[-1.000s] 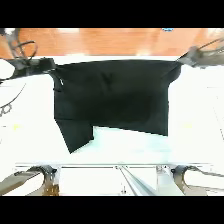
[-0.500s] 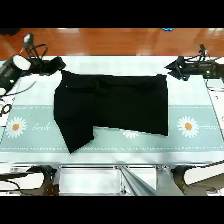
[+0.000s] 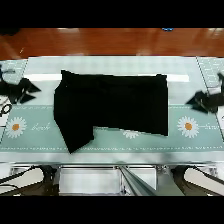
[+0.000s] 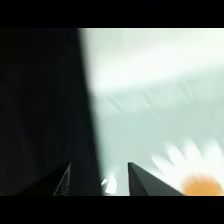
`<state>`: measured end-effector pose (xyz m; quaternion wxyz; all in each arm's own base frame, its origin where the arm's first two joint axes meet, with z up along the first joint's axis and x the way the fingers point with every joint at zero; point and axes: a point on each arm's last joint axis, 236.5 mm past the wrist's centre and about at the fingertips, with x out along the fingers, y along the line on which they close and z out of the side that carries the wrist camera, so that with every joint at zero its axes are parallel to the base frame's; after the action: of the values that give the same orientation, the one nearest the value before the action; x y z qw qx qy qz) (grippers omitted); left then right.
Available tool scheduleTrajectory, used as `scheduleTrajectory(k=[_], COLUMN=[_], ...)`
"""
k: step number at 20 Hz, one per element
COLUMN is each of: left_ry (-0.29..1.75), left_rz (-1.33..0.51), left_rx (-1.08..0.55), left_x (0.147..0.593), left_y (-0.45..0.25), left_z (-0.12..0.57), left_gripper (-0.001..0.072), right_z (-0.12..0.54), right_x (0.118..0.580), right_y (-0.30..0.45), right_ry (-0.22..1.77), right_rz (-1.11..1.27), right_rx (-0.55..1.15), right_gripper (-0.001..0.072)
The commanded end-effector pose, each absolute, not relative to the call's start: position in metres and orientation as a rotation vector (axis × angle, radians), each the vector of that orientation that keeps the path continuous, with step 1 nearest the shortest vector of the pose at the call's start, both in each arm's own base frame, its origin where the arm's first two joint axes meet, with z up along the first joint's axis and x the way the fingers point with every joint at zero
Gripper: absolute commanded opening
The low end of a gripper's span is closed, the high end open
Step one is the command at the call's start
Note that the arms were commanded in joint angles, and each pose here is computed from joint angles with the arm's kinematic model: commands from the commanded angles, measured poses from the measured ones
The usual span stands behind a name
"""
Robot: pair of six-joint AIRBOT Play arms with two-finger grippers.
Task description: Fold the shirts.
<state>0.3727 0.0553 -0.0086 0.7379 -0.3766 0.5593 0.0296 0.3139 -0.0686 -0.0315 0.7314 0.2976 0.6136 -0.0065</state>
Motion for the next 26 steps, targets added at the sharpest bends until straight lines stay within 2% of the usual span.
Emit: scheduleTrajectory(k=[1,5,13,18,22,23,24,25,26], left_ry=[1.279,1.352,1.411,1.446,1.483,1.508,1.526,1.532,1.533], left_rz=[-0.057,-0.126,-0.119,-0.099,-0.128,-0.143,-0.155,-0.158,-0.159], left_rx=[-1.02,-1.086,-1.085,-1.054,-0.954,-0.937,-0.933,-0.935,-0.935], left_x=[0.32,0.294,0.291,0.297,0.301,0.298,0.296,0.295,0.295], left_y=[0.027,0.011,0.011,0.0,-0.022,-0.028,-0.033,-0.035,-0.035], left_z=[-0.027,-0.046,-0.079,-0.098,-0.111,-0.114,-0.116,-0.117,-0.116], left_gripper=[0.0496,0.0496,0.0495,0.0495,0.0485,0.0391,0.0168,0.0019,0.002], right_z=[-0.066,-0.054,-0.051,-0.024,-0.029,-0.03,-0.031,-0.034,-0.042], right_x=[0.242,0.248,0.251,0.285,0.281,0.28,0.28,0.277,0.268], right_y=[-0.065,-0.055,-0.05,-0.032,-0.036,-0.038,-0.039,-0.042,-0.047], right_ry=[1.366,1.268,1.258,1.104,1.122,1.125,1.127,1.136,1.18], right_rz=[-0.102,-0.093,-0.073,0.017,0.014,0.007,0.003,-0.007,-0.035], right_rx=[0.702,0.785,0.802,0.938,0.89,0.88,0.875,0.857,0.821], right_gripper=[0.0422,0.0422,0.0422,0.0421,0.0422,0.0421,0.0421,0.0421,0.0421])
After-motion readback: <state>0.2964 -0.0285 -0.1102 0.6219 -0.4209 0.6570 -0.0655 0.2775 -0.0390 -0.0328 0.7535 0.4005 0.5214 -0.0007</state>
